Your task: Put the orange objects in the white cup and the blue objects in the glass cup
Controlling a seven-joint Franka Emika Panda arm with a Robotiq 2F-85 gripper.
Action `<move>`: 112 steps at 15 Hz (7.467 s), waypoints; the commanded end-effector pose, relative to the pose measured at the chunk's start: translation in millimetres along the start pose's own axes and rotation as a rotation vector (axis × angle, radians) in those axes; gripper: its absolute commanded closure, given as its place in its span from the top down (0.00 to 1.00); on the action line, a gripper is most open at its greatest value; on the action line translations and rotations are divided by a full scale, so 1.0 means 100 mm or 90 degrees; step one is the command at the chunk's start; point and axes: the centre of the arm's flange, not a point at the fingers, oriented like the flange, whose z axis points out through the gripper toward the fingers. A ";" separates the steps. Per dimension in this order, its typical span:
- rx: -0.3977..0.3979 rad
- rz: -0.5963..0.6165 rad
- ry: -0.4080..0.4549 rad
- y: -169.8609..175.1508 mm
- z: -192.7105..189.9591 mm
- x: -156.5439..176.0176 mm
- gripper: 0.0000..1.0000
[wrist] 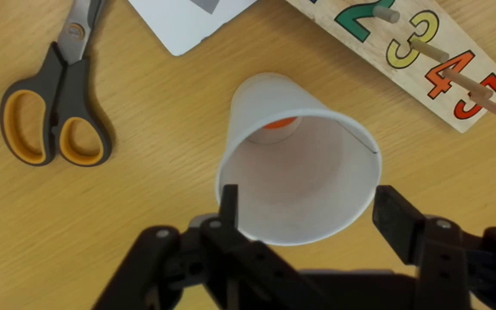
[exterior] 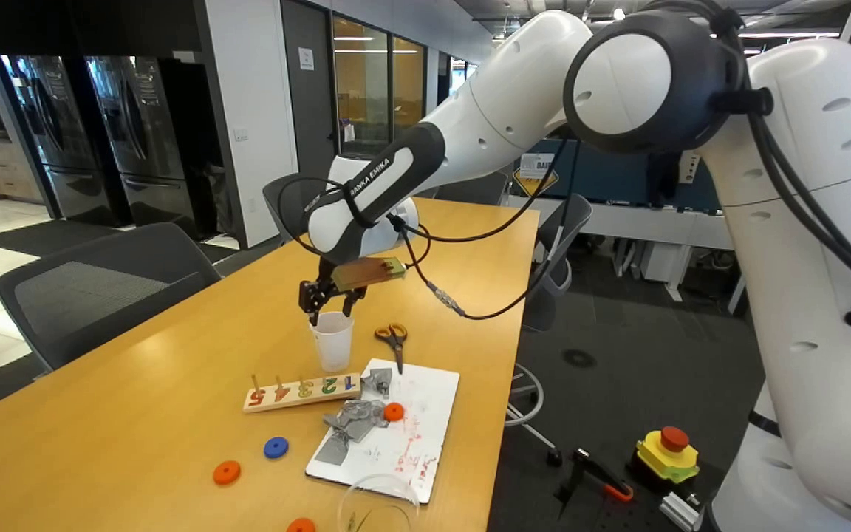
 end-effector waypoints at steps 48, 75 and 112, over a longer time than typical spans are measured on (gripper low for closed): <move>0.021 -0.363 -0.149 0.04 0.47 -1.94 1.00; -0.078 -0.259 -0.053 0.11 0.25 -1.70 0.21; -0.071 -0.032 0.148 -0.61 -0.20 -0.59 1.00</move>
